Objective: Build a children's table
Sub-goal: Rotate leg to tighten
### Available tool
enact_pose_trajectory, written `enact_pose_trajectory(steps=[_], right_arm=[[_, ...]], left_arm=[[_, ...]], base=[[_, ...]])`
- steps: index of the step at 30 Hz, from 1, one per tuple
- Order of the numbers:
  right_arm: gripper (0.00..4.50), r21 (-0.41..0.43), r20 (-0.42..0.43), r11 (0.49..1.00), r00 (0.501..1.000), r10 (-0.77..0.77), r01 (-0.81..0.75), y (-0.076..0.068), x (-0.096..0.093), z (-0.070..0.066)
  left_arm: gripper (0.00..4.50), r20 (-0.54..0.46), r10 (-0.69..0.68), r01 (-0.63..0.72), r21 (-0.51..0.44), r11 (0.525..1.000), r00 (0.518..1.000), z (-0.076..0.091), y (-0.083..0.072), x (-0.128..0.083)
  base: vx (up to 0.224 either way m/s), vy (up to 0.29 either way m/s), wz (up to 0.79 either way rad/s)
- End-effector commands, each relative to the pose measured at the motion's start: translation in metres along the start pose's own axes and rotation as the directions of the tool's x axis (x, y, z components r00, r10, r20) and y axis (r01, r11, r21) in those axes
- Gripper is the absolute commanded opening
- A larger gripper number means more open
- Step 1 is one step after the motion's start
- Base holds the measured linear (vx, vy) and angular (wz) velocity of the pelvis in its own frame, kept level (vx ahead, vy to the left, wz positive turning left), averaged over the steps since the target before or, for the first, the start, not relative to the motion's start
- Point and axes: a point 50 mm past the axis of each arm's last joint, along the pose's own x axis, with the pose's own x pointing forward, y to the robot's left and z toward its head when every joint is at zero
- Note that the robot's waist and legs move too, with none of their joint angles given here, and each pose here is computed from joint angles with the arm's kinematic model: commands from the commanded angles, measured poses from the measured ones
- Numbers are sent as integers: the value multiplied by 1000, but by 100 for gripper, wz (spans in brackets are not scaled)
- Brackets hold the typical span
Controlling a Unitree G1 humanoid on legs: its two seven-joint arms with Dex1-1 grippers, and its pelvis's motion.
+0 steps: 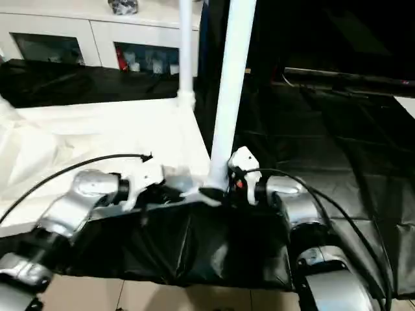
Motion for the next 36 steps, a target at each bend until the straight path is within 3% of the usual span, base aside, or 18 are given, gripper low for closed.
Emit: enact_pose_trajectory(steps=[1,7,13,19,20,23,25,26,29,30,36], right_arm=[[304,-3,-9,999,999,37,-37,2,-3,0],[276,11,-3,997,997,81,-81,8,0,-2],[274,99,4,979,984,-180,179,2,23,-10],[274,186,-21,893,910,-413,410,-2,50,-8],[274,216,-23,856,879,-476,470,-1,60,-4],[274,217,-11,837,859,-513,502,2,70,0],[274,179,30,858,870,-493,480,6,77,6],[330,182,45,871,881,-471,457,7,76,8],[344,179,61,888,896,-440,424,5,73,10],[371,159,65,895,900,-430,416,4,70,11],[386,85,67,937,936,-346,340,-3,50,11]], left_arm=[[0,59,-52,49,61,997,997,15,-3,2],[0,57,-56,53,49,997,997,14,-4,1],[0,71,148,-146,-25,989,986,20,12,15],[0,48,324,-321,-59,945,945,32,27,33],[0,47,374,-370,-73,926,926,37,30,40],[0,45,393,-389,-75,918,918,41,30,47],[0,49,379,-375,-73,924,924,42,27,52],[0,58,359,-355,-71,932,931,42,25,53],[0,73,332,-328,-62,943,941,41,22,52],[0,77,324,-320,-60,946,943,39,21,50],[0,118,257,-255,-36,966,959,35,16,41]], base=[[0,0,0],[0,0,0],[0,0,0],[0,0,0],[0,0,0],[0,0,0],[0,0,0],[0,0,0],[0,0,0],[0,0,0],[0,0,0]])
